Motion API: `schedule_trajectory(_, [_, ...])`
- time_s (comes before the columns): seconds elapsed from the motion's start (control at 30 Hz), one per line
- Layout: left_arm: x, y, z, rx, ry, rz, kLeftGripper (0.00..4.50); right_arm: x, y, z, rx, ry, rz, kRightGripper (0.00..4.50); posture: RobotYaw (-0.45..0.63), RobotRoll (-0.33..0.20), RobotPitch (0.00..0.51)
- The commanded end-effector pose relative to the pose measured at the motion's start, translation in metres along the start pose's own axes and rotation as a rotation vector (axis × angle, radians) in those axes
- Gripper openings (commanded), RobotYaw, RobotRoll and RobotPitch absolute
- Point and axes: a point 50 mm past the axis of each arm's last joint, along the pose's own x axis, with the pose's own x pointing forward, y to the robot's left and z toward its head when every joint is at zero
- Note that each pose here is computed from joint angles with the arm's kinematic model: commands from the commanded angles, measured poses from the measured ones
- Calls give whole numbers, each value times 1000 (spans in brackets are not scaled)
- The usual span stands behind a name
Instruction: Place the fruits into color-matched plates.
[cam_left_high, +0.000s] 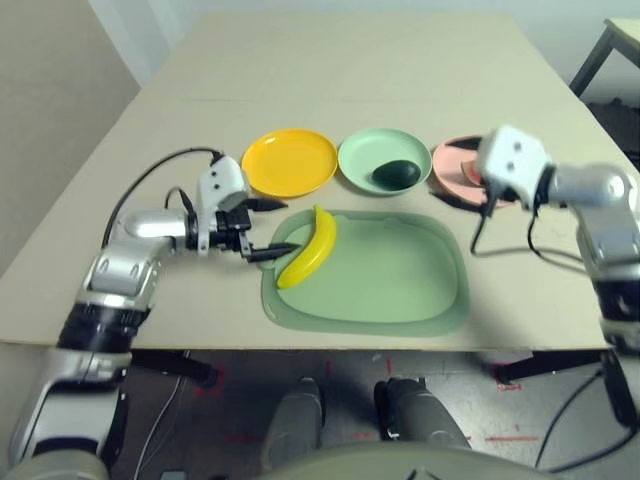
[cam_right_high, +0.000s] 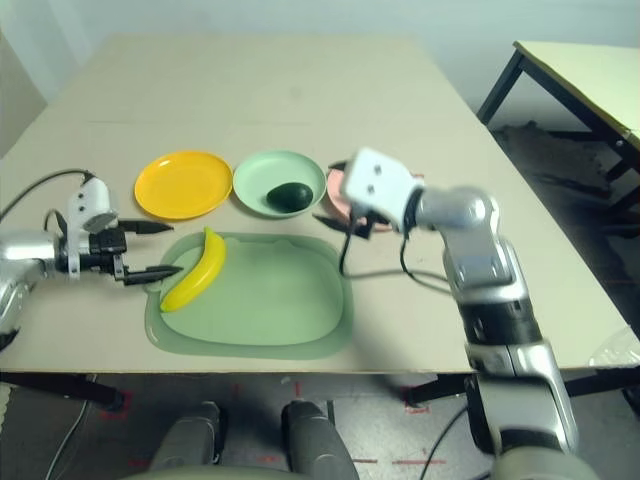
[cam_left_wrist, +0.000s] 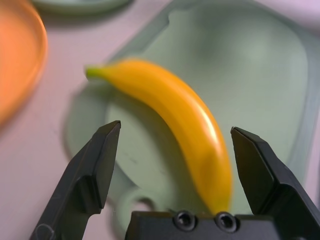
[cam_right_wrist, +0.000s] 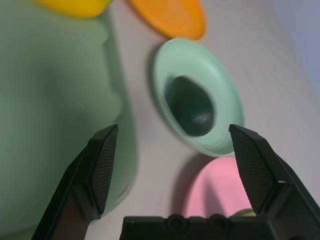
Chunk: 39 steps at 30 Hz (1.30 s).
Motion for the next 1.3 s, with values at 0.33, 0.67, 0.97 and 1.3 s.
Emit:
schedule_trajectory(0.33, [20, -23, 47, -138, 100, 119, 4500, -9, 14, 7, -38, -115, -75, 4457, 33, 0, 143])
schedule_trajectory(0.67, [21, -18, 71, 31, 133, 179, 4500, -17, 21, 8, -14, -111, -66, 4457, 1, 0, 139])
schedule_trajectory(0.97, [-22, 23, 83, 974, 304, -123, 4500, -38, 48, 10, 518, -187, 120, 4457, -21, 0, 141])
schedule_trajectory(1.3, [26, 12, 98, 1575, 154, -537, 4500, -42, 79, 11, 945, -268, 75, 4457, -27, 0, 146])
